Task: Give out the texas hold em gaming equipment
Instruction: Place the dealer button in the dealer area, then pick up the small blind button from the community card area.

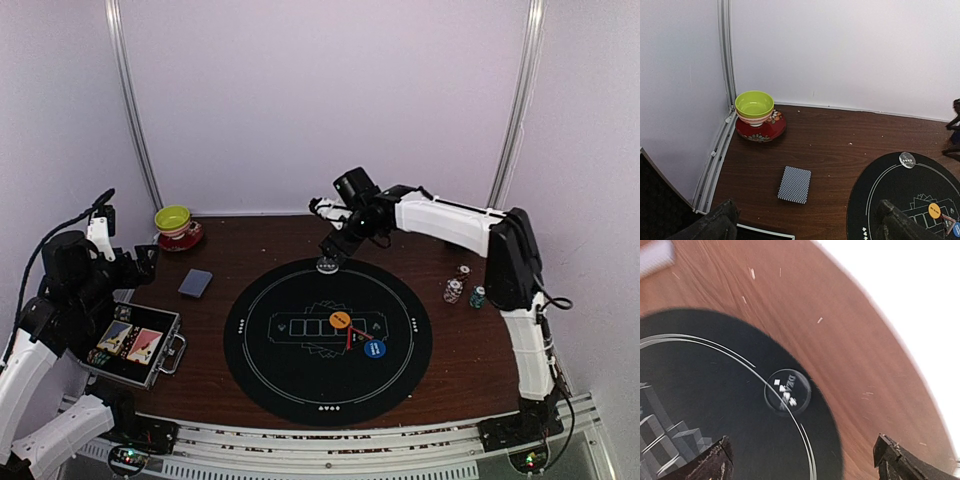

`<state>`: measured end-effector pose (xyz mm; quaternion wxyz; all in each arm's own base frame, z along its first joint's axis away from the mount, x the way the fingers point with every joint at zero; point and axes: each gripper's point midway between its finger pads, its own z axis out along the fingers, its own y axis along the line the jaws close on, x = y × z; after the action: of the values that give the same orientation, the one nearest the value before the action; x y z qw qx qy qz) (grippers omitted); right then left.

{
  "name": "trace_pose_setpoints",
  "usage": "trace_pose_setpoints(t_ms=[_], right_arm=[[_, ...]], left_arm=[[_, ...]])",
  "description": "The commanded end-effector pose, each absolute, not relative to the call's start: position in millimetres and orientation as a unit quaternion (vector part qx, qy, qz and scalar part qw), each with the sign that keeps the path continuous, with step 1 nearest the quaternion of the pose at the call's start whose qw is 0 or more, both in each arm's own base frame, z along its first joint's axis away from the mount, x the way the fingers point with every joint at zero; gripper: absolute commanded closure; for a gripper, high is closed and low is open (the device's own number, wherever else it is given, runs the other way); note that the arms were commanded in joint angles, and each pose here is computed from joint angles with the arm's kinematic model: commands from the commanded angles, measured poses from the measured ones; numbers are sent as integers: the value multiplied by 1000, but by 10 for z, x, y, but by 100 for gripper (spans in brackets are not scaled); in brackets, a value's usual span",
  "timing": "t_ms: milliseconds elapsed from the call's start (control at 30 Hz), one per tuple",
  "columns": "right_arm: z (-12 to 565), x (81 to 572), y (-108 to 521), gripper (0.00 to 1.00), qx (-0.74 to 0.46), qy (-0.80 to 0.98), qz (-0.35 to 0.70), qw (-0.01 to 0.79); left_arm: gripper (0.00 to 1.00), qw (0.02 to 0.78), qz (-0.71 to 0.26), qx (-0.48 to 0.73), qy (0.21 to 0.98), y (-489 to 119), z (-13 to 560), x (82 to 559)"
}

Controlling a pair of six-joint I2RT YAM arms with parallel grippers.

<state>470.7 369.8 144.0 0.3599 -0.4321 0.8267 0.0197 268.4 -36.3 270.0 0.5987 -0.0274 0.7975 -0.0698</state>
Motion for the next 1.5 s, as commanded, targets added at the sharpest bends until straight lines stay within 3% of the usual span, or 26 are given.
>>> trace_pose_setpoints(t_ms=[0,300,667,1067,1467], right_arm=[[1890,4177,3553,0,-469,807,44,357],[1261,3381,3298,0,-538,809,49,231],[752,2988,3003,0,-581,802,32,137],[397,2584,2843,0,-603,789,19,116],[277,2411,2904,9,-624,774,50,90]], left_arm=[[2,609,-72,-33,789,-344,2741,2692],[2,610,-73,-33,789,-348,2741,2688],[2,612,-73,-33,786,-345,2754,2676],[2,612,-72,-35,787,-336,2752,2678],[2,616,-71,-35,784,-330,2773,2663]])
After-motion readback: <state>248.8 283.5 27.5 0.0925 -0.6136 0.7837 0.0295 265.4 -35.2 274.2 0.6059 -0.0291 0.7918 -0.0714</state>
